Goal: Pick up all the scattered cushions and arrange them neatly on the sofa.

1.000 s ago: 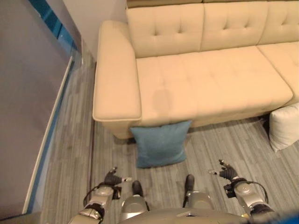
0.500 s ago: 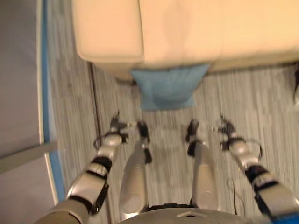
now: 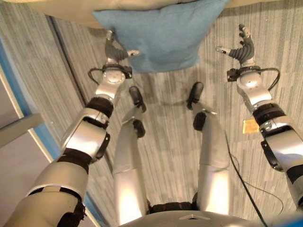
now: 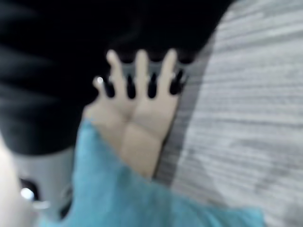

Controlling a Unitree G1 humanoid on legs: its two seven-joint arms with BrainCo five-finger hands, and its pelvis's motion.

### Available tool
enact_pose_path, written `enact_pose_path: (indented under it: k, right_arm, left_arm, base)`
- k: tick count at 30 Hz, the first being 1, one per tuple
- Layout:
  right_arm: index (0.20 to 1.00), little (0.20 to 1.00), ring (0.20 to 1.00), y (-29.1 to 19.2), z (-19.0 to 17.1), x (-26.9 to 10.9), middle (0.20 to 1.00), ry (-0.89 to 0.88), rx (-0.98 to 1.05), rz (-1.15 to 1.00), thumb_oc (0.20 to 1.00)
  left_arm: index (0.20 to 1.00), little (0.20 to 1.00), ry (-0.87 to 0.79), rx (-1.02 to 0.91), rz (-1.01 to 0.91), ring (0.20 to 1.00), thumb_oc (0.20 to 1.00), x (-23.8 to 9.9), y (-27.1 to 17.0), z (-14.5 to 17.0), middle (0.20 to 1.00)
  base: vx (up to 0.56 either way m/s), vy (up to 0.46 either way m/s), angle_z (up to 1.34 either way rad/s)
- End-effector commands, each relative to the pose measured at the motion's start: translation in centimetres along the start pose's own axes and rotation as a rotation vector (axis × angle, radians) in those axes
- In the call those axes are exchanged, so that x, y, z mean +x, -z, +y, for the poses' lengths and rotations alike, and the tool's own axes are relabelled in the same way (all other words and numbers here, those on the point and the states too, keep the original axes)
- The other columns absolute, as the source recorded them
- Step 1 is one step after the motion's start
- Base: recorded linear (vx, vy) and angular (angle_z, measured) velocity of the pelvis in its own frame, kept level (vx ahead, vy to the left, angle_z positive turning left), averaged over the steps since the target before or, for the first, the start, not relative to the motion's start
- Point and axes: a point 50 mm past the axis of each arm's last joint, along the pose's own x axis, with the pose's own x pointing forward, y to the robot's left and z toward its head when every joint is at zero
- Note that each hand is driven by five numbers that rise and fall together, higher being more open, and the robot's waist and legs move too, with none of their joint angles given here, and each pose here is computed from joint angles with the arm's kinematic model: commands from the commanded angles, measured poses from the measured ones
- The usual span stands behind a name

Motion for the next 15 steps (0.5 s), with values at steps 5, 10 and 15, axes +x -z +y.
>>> enact_pose_path:
  k: [5, 10, 15]
  right_arm:
    - [1.000, 1.000, 1.000, 1.6, -0.9, -0.9, 1.000, 0.028, -0.024, 0.017, 1.000]
    - [1.000, 1.000, 1.000, -1.1, -1.4, 0.3, 1.000, 0.026, -0.029, -0.070, 1.000]
    - [1.000, 1.000, 1.000, -3.7, -0.8, 1.3, 1.000, 0.013, -0.018, -0.129, 1.000]
  left_arm:
    - [1.000, 1.000, -0.103, -0.045, 0.105, 1.000, 1.000, -1.2, 3.8, 2.5, 1.000]
    - [1.000, 1.000, -0.079, -0.023, 0.031, 1.000, 1.000, 0.0, 1.4, 3.1, 1.000]
    - [1.000, 1.000, -0.055, -0.011, -0.056, 1.000, 1.000, 1.1, -1.9, 2.5, 1.000]
  base:
    - [0.02, -0.018, 0.01]
    - [0.02, -0.028, 0.02]
    - [0.02, -0.004, 0.01]
